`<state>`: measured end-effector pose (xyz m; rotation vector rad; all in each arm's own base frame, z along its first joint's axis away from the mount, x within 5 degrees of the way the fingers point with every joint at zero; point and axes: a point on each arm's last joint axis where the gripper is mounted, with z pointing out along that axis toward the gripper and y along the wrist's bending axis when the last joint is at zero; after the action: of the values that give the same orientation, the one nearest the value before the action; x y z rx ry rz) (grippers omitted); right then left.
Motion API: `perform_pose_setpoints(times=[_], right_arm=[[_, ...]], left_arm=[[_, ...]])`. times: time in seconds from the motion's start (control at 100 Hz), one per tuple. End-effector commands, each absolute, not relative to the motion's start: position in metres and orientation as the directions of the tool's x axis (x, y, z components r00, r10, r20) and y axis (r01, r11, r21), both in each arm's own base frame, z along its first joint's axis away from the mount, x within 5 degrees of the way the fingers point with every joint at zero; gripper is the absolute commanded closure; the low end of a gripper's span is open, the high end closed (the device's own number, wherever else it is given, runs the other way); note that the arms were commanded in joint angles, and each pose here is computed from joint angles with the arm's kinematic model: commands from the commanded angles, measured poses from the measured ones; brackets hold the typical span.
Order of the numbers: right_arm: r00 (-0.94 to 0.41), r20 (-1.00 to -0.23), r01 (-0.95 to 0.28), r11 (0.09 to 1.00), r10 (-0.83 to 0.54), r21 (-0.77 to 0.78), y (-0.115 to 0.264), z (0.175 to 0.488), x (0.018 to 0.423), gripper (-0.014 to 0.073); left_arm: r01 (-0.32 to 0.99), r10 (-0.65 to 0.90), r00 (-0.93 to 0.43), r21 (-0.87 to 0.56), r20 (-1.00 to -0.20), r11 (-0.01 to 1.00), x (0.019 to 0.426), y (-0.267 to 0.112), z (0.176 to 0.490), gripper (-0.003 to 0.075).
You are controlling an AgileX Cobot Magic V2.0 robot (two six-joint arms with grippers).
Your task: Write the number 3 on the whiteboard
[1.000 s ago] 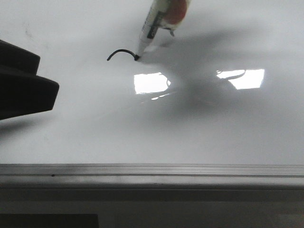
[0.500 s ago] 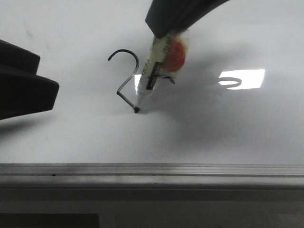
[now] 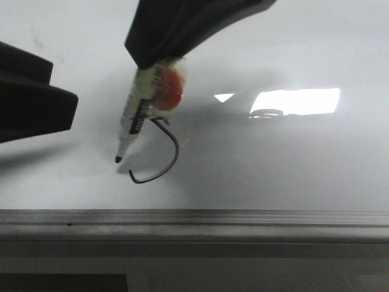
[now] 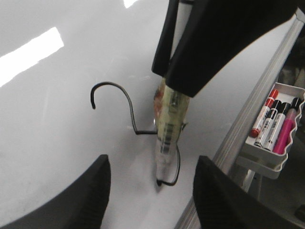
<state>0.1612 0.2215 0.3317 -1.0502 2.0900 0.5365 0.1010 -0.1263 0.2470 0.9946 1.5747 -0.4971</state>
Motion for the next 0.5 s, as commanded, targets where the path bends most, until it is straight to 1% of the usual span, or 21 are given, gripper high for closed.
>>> perform_pose_setpoints(times=[0.0,0.13,0.29,0.4,0.49], right_arm=[[-0.316,-0.845,-0.83,0.557,-0.431,0.027,0.223,0.359,0.154,0.0657],[-0.294,-0.851,-0.851,0.524,-0.435,0.027,0.229,0.362,0.146,0.0657],[-0.259,-0.868,-0.876,0.482,-0.424,0.026,0.236,0.373,0.135,0.0656],[-0.243,-0.874,-0.876,0.482,-0.421,0.012,0.236,0.378,0.136,0.0656],[-0.245,-0.871,-0.876,0.481,-0.426,0.012,0.236,0.377,0.136,0.0657]], left_arm=[[0.814,0.217,0.079,0.188,-0.973,0.549,0.102,-0.132,0.264,0.0367],[0.818,0.216,0.079,0.187,-0.973,0.544,0.104,-0.136,0.262,0.0367],[0.822,0.236,0.062,0.184,-0.97,0.539,0.106,-0.139,0.257,0.0367],[0.822,0.239,0.06,0.183,-0.969,0.539,0.107,-0.14,0.256,0.0369],[0.823,0.242,0.057,0.183,-0.969,0.538,0.107,-0.14,0.256,0.0393]])
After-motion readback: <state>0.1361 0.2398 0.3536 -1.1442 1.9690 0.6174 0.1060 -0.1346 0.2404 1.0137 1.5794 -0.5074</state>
